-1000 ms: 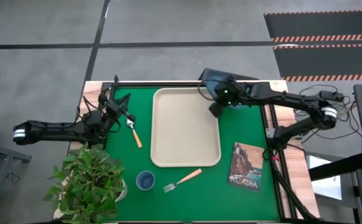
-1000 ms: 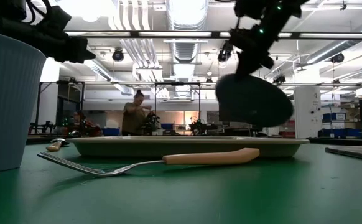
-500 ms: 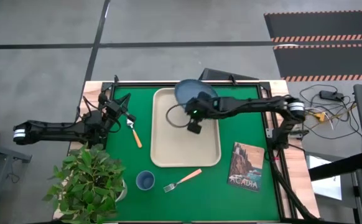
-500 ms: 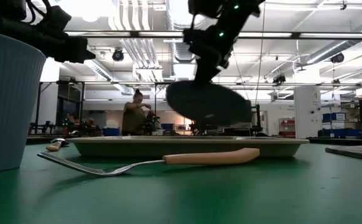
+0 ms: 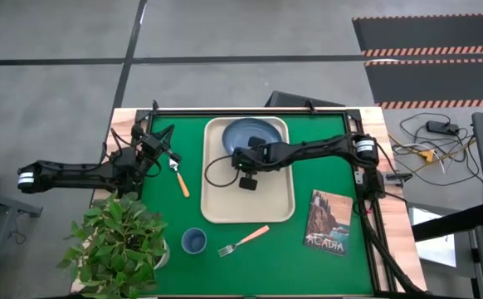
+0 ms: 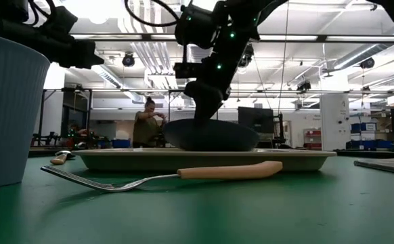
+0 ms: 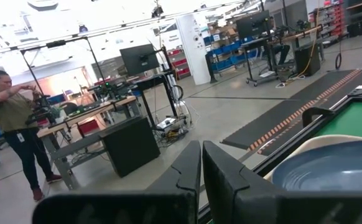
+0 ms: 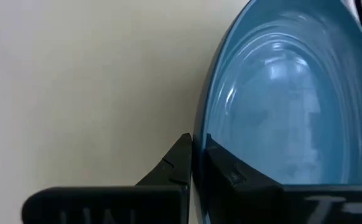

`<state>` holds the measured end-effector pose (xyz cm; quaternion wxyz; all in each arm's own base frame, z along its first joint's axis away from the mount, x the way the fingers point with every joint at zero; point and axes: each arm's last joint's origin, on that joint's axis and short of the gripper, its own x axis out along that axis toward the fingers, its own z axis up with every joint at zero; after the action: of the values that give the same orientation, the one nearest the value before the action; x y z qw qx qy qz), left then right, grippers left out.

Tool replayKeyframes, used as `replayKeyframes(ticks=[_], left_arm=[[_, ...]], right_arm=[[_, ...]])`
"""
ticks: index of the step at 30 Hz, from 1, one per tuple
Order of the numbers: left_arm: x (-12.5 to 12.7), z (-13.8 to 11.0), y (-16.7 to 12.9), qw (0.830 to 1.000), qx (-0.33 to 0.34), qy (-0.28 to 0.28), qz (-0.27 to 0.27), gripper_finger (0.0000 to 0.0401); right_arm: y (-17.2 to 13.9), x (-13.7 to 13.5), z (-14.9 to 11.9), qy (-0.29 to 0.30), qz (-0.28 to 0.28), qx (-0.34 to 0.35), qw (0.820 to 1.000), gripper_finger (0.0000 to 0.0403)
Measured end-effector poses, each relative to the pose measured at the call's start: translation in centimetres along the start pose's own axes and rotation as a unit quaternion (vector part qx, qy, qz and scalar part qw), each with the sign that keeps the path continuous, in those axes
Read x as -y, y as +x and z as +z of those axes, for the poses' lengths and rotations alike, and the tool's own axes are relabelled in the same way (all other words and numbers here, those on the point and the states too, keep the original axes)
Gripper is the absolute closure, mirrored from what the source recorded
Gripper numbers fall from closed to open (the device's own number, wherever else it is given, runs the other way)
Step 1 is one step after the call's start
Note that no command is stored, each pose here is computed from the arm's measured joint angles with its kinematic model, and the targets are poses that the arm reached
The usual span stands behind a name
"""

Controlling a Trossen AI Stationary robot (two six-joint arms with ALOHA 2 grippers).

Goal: Pick and place plate/cup/fork/spoon on tray
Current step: Put the blue plate on the white tray, then put the yellow fork on the white tray to the left side of the blue plate

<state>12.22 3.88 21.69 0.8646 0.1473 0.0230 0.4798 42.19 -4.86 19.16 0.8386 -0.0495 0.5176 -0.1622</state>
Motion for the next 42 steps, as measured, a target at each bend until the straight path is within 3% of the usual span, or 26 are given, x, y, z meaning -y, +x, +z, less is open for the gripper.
replayKeyframes(ticks=[10,22,31,36,42], left_arm=[[0.0,0.0,0.0,1.0,0.0,0.0,0.0,0.0401],[0.0,0.0,0.0,1.0,0.0,0.0,0.0,0.0401],[0.0,0.0,0.0,1.0,0.0,0.001,-0.001,0.0401],[0.0,0.0,0.0,1.0,0.0,0.001,-0.001,0.0401],[0.1,-0.1,0.0,1.0,-0.002,0.0,-0.005,0.0401]], right_arm=[[2.2,-1.0,-0.1,0.006,0.03,0.001,1.0,0.039],[2.3,-1.0,0.2,0.017,0.032,0.017,0.999,0.0384],[2.3,-1.0,0.2,0.043,0.043,0.018,0.998,0.0279],[0.3,-0.5,0.2,0.045,0.044,0.011,0.998,0.024],[-4.9,-0.5,0.0,0.053,0.051,0.03,0.997,0.0232]])
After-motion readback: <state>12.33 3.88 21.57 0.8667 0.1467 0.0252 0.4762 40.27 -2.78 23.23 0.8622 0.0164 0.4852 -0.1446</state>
